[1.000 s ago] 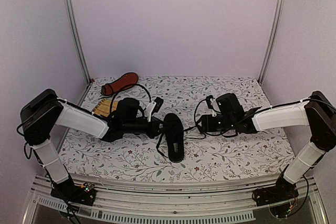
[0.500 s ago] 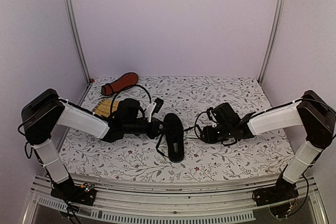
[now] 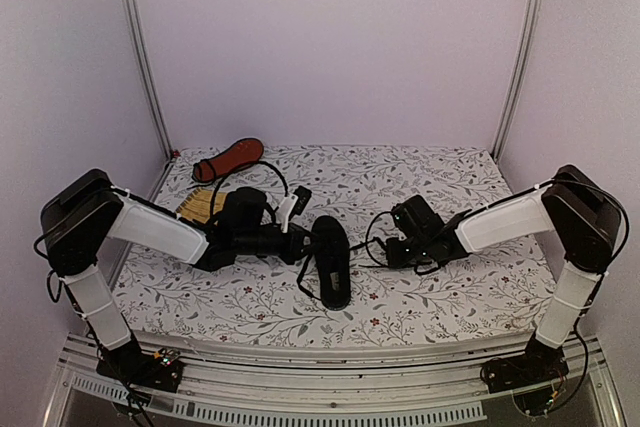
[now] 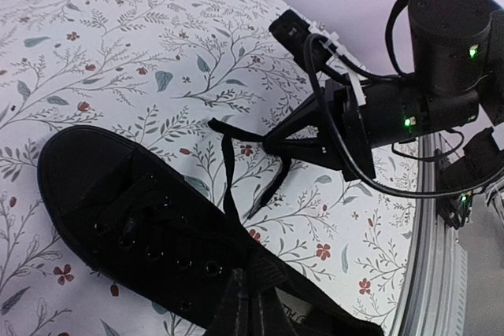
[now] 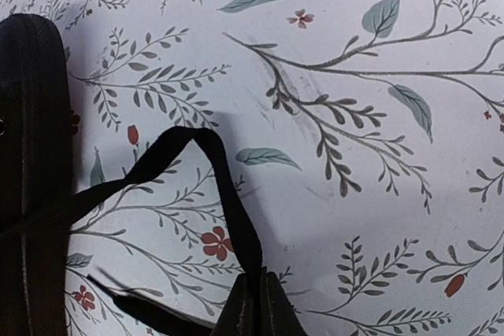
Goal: Tie the shoes
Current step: Pick up the half-tied shoelace from the center of the board, then place the half-tied shoelace on the shoe.
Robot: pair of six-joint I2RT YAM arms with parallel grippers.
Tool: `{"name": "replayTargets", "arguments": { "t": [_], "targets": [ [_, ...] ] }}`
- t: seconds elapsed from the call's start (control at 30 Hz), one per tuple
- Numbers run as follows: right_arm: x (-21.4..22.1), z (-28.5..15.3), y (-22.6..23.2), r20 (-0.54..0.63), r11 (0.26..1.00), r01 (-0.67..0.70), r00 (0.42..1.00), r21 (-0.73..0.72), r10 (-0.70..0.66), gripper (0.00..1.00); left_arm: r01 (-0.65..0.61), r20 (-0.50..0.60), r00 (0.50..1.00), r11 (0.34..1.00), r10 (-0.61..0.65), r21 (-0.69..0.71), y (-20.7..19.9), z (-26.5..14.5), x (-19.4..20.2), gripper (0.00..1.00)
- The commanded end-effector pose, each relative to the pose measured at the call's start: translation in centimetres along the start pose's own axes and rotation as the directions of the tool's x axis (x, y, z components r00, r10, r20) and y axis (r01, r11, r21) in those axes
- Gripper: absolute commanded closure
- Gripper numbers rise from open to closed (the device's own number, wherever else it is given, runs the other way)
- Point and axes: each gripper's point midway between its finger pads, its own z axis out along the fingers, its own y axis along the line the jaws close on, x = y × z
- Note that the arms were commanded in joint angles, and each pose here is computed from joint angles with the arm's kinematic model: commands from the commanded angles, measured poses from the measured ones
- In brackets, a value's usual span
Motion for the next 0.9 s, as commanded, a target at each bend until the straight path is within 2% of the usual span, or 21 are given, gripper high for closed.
{"name": "replayTargets", "arguments": {
  "t": [0.0, 0.17, 0.27, 0.37, 0.5, 0.63, 0.8, 0.87],
  "targets": [
    [-2.0, -1.2, -1.4, 0.066, 0.999, -0.039, 0.997, 0.026, 0.037, 0.98, -0.02, 0.018, 1.0, 1.0, 0.02, 0.016, -0.8, 0.3, -0.7, 1.0],
    [-10.2, -3.4, -0.9, 0.207, 0.993, -0.051, 0.976, -0.102, 0.072, 0.98, -0.025, 0.017, 1.0, 1.0, 0.025, 0.016, -0.8, 0.3, -0.8, 1.0],
    [-15.2, -4.8, 3.0, 0.282, 0.967, 0.012, 0.957, -0.253, 0.062, 0.98, -0.026, 0.022, 0.999, 1.0, 0.026, 0.008, -0.7, 0.1, -1.0, 1.0],
    [-17.8, -5.5, 8.5, 0.274, 0.883, 0.059, 0.958, -0.465, 0.081, 0.98, -0.027, 0.025, 0.999, 1.0, 0.027, 0.0, -0.6, 0.0, -1.0, 1.0],
    [-16.8, -4.6, 14.9, 0.211, 0.805, 0.083, 0.976, -0.587, 0.053, 0.98, -0.029, 0.028, 0.999, 1.0, 0.029, -0.003, -0.6, 0.0, -1.1, 1.0],
    [-12.6, -3.2, 18.8, 0.094, 0.719, 0.05, 0.995, -0.694, 0.021, 0.98, -0.032, 0.032, 0.999, 0.999, 0.032, -0.002, -0.7, 0.0, -1.2, 1.0],
    [-7.6, -3.7, 20.5, -0.025, 0.627, -0.011, 1.0, -0.779, -0.013, 0.98, -0.05, 0.031, 0.998, 0.998, 0.049, 0.023, -1.2, -0.1, -1.2, 1.0],
    [-7.0, -4.5, 20.2, -0.022, 0.614, -0.001, 0.999, -0.79, -0.027, 0.89, -0.042, 0.032, 0.999, 0.999, 0.042, 0.022, -1.2, -0.2, -1.1, 1.0]
  ]
}}
